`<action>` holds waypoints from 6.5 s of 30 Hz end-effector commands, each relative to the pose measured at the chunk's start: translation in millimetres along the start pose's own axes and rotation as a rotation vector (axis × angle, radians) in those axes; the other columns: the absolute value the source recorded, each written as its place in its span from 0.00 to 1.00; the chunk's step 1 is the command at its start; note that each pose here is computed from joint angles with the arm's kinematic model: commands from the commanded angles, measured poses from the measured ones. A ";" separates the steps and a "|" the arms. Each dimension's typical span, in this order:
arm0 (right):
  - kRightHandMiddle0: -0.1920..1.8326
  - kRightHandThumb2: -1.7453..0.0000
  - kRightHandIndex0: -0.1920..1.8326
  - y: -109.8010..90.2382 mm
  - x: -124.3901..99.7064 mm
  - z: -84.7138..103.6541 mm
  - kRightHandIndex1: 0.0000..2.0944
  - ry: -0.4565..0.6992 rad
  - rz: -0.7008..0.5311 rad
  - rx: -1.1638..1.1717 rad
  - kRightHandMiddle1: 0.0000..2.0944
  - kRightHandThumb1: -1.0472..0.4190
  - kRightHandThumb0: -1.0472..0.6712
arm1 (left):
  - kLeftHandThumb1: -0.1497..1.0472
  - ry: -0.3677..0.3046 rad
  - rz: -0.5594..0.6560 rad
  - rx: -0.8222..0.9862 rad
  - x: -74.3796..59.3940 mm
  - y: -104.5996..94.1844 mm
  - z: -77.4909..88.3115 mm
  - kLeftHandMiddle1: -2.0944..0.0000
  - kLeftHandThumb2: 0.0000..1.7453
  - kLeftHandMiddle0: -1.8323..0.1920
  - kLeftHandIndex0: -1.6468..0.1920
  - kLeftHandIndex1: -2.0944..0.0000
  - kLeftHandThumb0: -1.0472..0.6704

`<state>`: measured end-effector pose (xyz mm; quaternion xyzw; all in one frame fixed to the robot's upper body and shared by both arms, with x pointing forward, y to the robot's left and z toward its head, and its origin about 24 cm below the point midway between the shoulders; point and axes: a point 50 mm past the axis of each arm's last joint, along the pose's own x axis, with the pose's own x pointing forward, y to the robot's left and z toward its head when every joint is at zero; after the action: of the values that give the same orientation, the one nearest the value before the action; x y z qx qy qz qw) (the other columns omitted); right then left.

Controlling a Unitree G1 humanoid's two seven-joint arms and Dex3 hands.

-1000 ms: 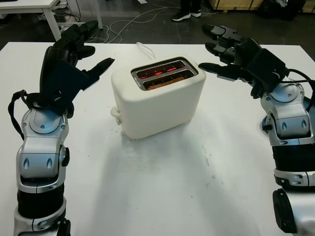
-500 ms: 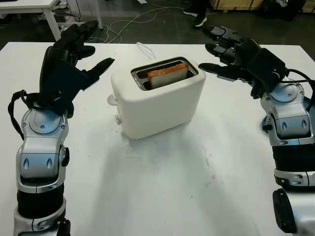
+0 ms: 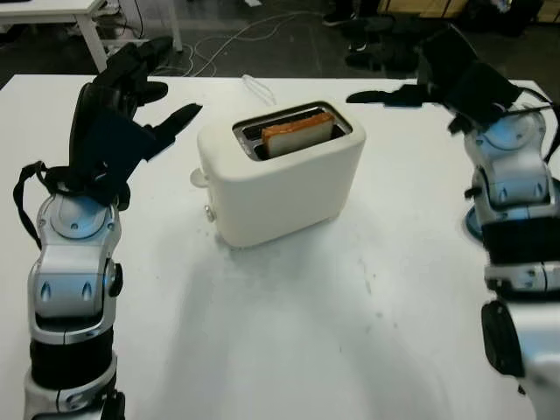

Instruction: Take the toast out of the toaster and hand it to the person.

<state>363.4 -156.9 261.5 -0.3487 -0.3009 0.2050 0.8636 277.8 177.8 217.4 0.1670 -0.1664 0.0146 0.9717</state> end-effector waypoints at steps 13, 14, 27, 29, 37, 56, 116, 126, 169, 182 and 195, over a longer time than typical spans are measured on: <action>0.59 1.00 0.53 38.2 39.2 24.5 0.34 -0.117 0.214 -0.430 0.08 0.28 0.35 | 0.89 -0.005 0.022 0.004 -2.9 2.5 -0.7 0.55 0.10 0.88 0.72 0.87 0.32; 0.60 1.00 0.52 40.8 40.5 24.4 0.33 -0.122 0.226 -0.451 0.08 0.28 0.35 | 0.89 -0.005 0.023 0.002 -2.9 2.5 -0.8 0.55 0.10 0.88 0.73 0.88 0.32; 0.61 1.00 0.48 64.1 42.4 8.4 0.46 -0.086 0.322 -0.553 0.04 0.26 0.34 | 0.89 -0.006 0.018 -0.002 -2.3 2.3 -0.5 0.56 0.09 0.88 0.73 0.87 0.32; 0.62 1.00 0.47 65.8 41.3 6.7 0.53 -0.088 0.330 -0.558 0.03 0.27 0.35 | 0.89 -0.007 0.014 0.003 -2.1 2.2 -0.2 0.56 0.10 0.88 0.73 0.87 0.32; 0.62 1.00 0.42 66.7 37.4 3.9 0.55 -0.080 0.387 -0.588 0.02 0.25 0.35 | 0.89 -0.011 0.017 0.002 -1.5 1.5 0.6 0.55 0.09 0.88 0.73 0.87 0.32; 0.52 0.85 0.65 79.4 25.9 -5.6 0.83 -0.124 0.358 -0.667 0.83 0.09 0.30 | 0.89 -0.005 0.026 -0.006 -2.7 2.7 0.2 0.56 0.09 0.88 0.73 0.87 0.33; 0.36 0.83 0.41 -25.4 -12.7 -97.3 0.83 0.733 -0.427 -0.093 0.70 0.09 0.51 | 0.89 -0.003 0.015 0.007 -2.0 3.4 -1.5 0.58 0.09 0.87 0.73 0.87 0.32; 0.35 0.83 0.40 -18.5 -13.5 -100.3 0.83 0.779 -0.360 -0.241 0.70 0.09 0.45 | 0.89 0.003 0.021 -0.001 -2.4 2.6 0.2 0.58 0.08 0.87 0.73 0.88 0.33; 0.30 0.82 0.40 -20.2 -13.4 -100.0 0.83 0.780 -0.354 -0.209 0.79 0.09 0.45 | 0.89 0.009 0.024 -0.007 -3.2 3.8 -1.7 0.57 0.08 0.87 0.73 0.88 0.33; 0.33 0.83 0.43 -19.9 -12.8 -99.6 0.83 0.780 -0.354 -0.232 0.77 0.09 0.46 | 0.89 0.009 0.026 -0.004 -3.3 4.2 -2.1 0.57 0.08 0.87 0.72 0.88 0.33; 0.34 0.83 0.40 -19.8 -13.6 -99.9 0.83 0.777 -0.339 -0.284 0.73 0.09 0.46 | 0.89 0.011 0.028 -0.013 -4.0 4.1 -2.2 0.57 0.08 0.87 0.72 0.88 0.33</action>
<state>423.2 -222.9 213.4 -0.4510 -0.0318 -0.1209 0.8837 276.5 180.6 216.3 0.1613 -0.1640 0.0231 0.9729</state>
